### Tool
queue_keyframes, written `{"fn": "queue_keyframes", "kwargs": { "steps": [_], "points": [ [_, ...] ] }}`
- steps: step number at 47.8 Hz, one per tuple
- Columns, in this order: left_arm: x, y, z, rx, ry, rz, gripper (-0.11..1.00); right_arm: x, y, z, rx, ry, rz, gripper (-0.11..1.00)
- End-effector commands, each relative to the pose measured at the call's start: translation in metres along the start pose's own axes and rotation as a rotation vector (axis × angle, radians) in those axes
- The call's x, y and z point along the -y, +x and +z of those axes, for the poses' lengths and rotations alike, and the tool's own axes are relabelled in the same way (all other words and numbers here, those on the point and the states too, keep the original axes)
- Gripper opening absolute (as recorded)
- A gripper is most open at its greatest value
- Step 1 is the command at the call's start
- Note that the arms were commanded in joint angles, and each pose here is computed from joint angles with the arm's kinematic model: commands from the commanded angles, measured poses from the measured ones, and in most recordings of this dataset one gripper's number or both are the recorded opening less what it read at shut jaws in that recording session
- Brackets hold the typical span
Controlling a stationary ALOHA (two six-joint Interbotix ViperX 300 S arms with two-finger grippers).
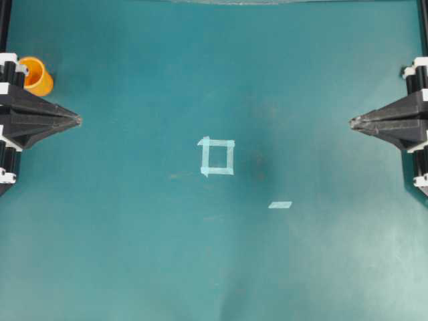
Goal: Hold the block with right arm and the cup with left arm, then put the block into the cup.
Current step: 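Open both grippers and move them toward the orange cup and block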
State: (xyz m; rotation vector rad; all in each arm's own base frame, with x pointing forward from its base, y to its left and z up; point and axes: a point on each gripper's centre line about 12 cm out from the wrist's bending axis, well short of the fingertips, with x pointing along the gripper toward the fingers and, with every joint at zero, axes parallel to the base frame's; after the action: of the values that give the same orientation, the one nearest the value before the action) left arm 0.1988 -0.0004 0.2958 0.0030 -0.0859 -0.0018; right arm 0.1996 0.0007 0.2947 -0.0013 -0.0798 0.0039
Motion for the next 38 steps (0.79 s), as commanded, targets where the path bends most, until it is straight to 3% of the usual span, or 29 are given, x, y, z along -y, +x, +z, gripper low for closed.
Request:
{"fn": "queue_keyframes", "kwargs": {
  "steps": [1, 4, 14, 23, 30, 38],
  "points": [
    [-0.001, 0.002, 0.002, -0.026, -0.001, 0.007, 0.00, 0.002, 0.003, 0.011, 0.031, 0.010, -0.009, 0.00],
    [-0.002, 0.001, -0.001, -0.061, -0.004, 0.010, 0.04, 0.002, 0.005, 0.013, 0.009, 0.013, -0.012, 0.00],
    [-0.004, -0.005, -0.002, -0.130, -0.004, 0.020, 0.04, 0.010, 0.013, 0.010, -0.134, 0.044, -0.049, 0.00],
    [-0.016, -0.013, -0.003, -0.189, -0.008, 0.085, 0.07, 0.020, 0.013, 0.010, -0.203, 0.109, -0.105, 0.00],
    [-0.033, -0.021, -0.010, -0.274, -0.029, 0.186, 0.09, 0.025, 0.012, 0.009, -0.231, 0.165, -0.136, 0.00],
    [-0.059, -0.034, -0.019, -0.354, -0.135, 0.359, 0.10, 0.027, 0.011, 0.007, -0.267, 0.206, -0.154, 0.00]
  ]
}}
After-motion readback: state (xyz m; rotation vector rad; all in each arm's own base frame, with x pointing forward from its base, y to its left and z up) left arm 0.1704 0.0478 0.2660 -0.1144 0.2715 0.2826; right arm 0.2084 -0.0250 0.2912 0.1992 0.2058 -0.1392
